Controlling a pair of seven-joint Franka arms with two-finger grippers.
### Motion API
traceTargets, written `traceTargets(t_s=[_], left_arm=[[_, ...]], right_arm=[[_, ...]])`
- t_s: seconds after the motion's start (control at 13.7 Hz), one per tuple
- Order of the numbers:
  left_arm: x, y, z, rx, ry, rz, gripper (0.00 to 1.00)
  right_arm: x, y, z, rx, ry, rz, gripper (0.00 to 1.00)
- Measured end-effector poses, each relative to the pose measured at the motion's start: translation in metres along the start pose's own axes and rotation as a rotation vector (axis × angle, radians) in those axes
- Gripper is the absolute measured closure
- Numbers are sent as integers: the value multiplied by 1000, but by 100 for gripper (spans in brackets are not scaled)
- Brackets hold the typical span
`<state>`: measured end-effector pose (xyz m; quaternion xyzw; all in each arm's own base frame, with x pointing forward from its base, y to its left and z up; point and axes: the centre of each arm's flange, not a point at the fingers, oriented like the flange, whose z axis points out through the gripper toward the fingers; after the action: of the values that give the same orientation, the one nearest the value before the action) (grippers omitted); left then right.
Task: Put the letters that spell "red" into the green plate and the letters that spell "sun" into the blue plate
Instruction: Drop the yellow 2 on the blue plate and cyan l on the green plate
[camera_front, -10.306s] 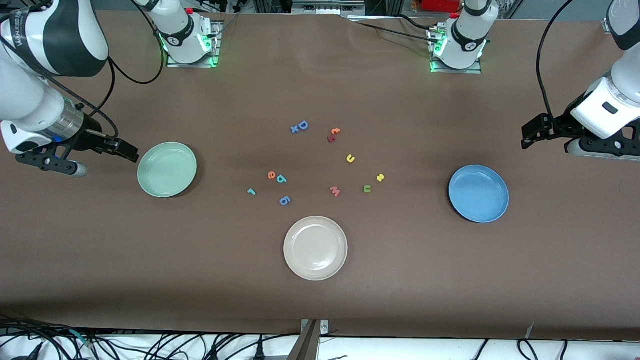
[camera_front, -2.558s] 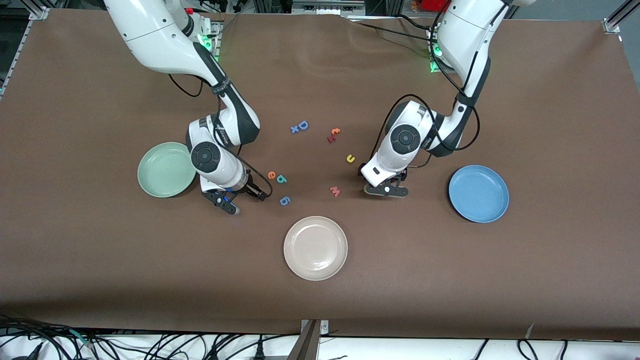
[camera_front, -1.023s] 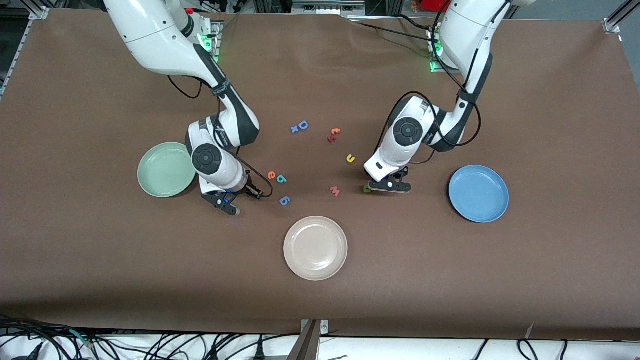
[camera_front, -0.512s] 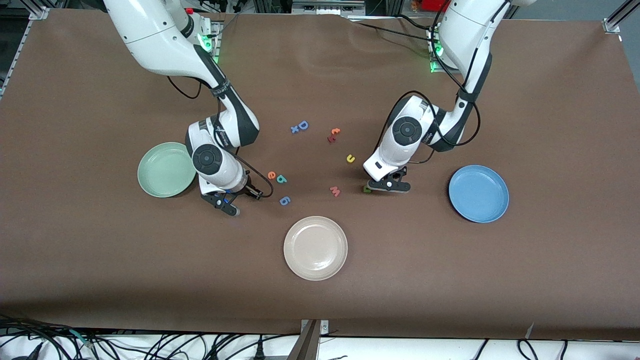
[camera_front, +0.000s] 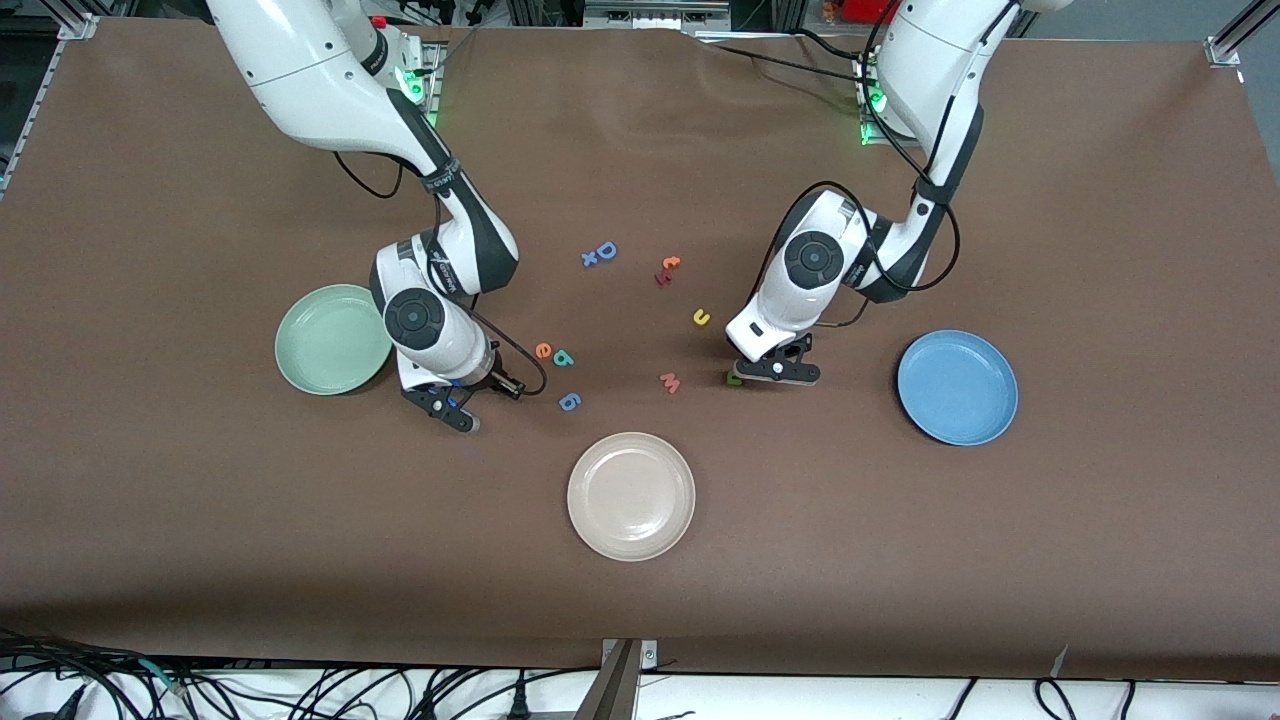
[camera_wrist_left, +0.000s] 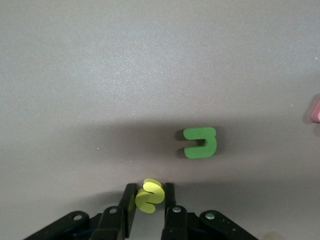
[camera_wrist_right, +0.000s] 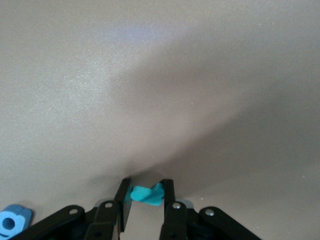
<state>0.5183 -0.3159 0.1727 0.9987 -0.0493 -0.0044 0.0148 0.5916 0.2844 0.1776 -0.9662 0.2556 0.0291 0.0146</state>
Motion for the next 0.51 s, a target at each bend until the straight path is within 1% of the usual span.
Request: traceTargets(t_s=[0.37, 0.51], left_arm=[[1, -1, 0, 5, 8, 7, 73], [3, -4, -2, 7, 10, 2, 73]], right_arm=[[0, 0, -1, -6, -5, -6, 70], [2, 0, -5, -40, -30, -7, 70]])
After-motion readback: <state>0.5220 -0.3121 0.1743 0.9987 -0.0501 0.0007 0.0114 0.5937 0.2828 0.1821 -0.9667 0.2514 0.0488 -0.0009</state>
